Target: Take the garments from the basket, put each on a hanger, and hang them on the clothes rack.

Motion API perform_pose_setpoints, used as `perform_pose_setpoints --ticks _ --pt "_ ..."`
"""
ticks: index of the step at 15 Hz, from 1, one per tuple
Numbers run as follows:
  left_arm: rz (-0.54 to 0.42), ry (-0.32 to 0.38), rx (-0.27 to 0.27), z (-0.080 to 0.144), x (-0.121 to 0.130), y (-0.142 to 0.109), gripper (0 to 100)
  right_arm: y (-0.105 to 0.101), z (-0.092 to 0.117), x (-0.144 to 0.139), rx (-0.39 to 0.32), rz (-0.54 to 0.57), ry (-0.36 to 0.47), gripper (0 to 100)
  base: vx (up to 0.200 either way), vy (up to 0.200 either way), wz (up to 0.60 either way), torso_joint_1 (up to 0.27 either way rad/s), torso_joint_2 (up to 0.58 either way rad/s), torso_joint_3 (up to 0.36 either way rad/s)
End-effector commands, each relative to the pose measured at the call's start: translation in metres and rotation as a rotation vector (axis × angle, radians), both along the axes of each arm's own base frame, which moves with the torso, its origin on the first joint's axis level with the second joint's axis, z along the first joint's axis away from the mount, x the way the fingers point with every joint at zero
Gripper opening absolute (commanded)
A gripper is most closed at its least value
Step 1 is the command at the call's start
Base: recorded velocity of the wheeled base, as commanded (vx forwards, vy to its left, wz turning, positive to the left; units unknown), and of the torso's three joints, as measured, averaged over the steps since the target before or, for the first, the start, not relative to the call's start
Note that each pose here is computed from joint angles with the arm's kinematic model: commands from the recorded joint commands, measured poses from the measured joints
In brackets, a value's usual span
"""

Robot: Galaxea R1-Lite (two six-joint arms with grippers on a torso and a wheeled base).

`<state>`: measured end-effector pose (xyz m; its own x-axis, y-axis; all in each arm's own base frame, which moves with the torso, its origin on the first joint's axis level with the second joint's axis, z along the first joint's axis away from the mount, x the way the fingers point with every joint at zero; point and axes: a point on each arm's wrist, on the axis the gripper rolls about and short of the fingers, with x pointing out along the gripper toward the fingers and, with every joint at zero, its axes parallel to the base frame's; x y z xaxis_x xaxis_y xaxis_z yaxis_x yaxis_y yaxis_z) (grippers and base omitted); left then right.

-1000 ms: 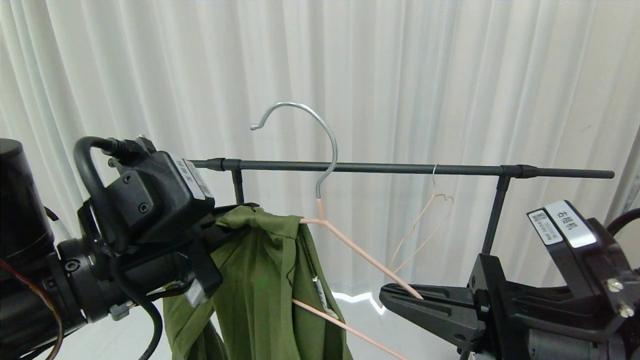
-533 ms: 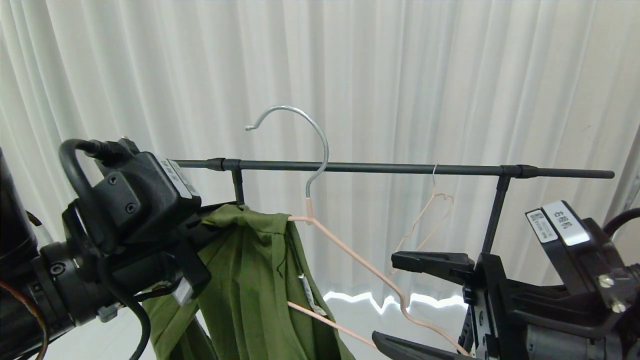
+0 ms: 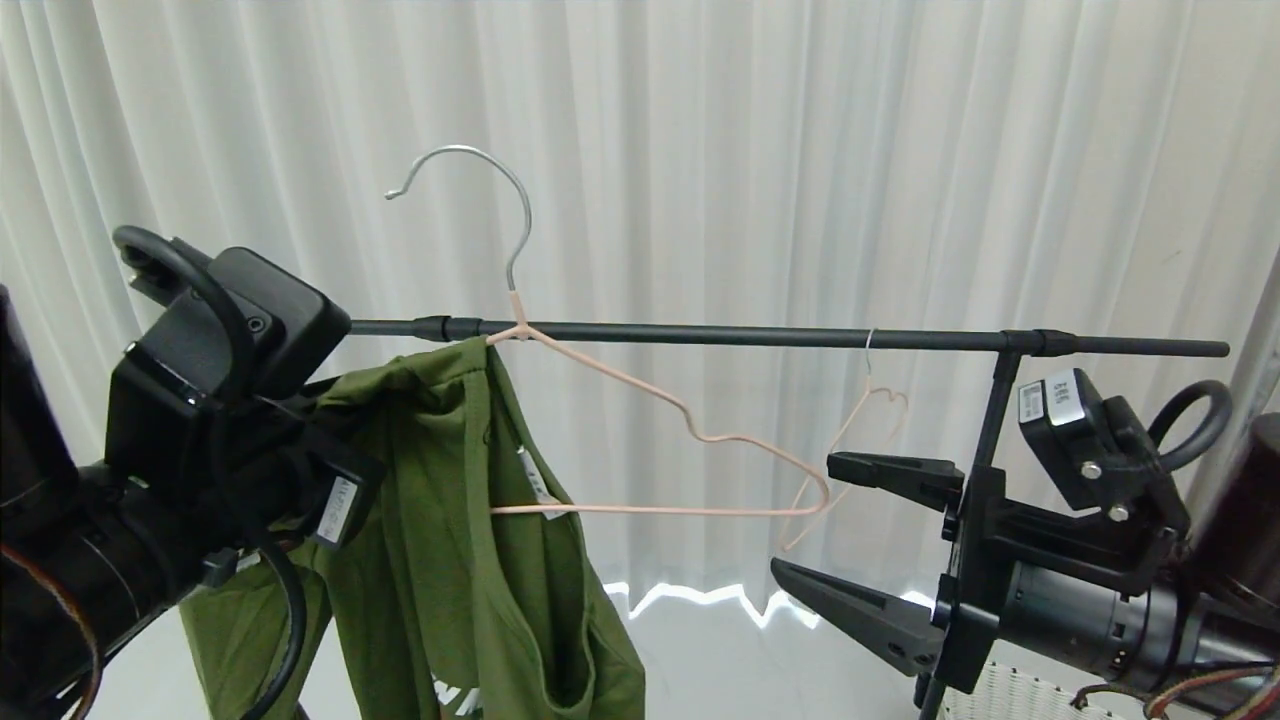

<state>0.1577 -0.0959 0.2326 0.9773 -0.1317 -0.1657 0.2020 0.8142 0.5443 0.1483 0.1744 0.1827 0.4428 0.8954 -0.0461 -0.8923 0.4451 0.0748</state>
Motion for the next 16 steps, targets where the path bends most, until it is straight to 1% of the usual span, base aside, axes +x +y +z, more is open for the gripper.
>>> perform_pose_setpoints --ticks 1,3,4,6,9,13,16 --pt "0.077 -0.003 -0.004 -0.001 0.001 0.001 0 0.005 -0.009 0.009 -0.031 -0.033 0.023 100 0.0 0.0 0.0 0.0 0.0 0.0" --pt "0.135 -0.013 -0.068 0.005 0.006 -0.001 0 0.01 -0.012 0.012 -0.042 -0.048 0.03 100 0.0 0.0 0.0 0.0 0.0 0.0" --pt "0.145 -0.02 -0.092 0.009 0.01 -0.004 0 0.013 -0.011 0.013 -0.039 -0.042 0.028 100 0.0 0.0 0.0 0.0 0.0 0.0" --pt "0.152 -0.03 -0.154 0.016 0.018 -0.009 0 0.022 -0.012 0.014 -0.043 -0.022 0.031 100 0.0 0.0 0.0 0.0 0.0 0.0" --pt "0.147 -0.034 -0.219 0.023 0.026 -0.017 0 0.038 -0.017 0.016 -0.056 0.012 0.04 100 0.0 0.0 0.0 0.0 0.0 0.0" --pt "0.118 -0.048 -0.238 0.032 0.031 -0.029 0 0.065 -0.017 0.025 -0.047 0.045 0.034 100 0.0 0.0 0.0 0.0 0.0 0.0" --pt "0.085 -0.043 -0.24 0.032 0.032 -0.039 0 0.076 -0.019 0.031 -0.045 0.05 0.034 100 0.0 0.0 0.0 0.0 0.0 0.0"
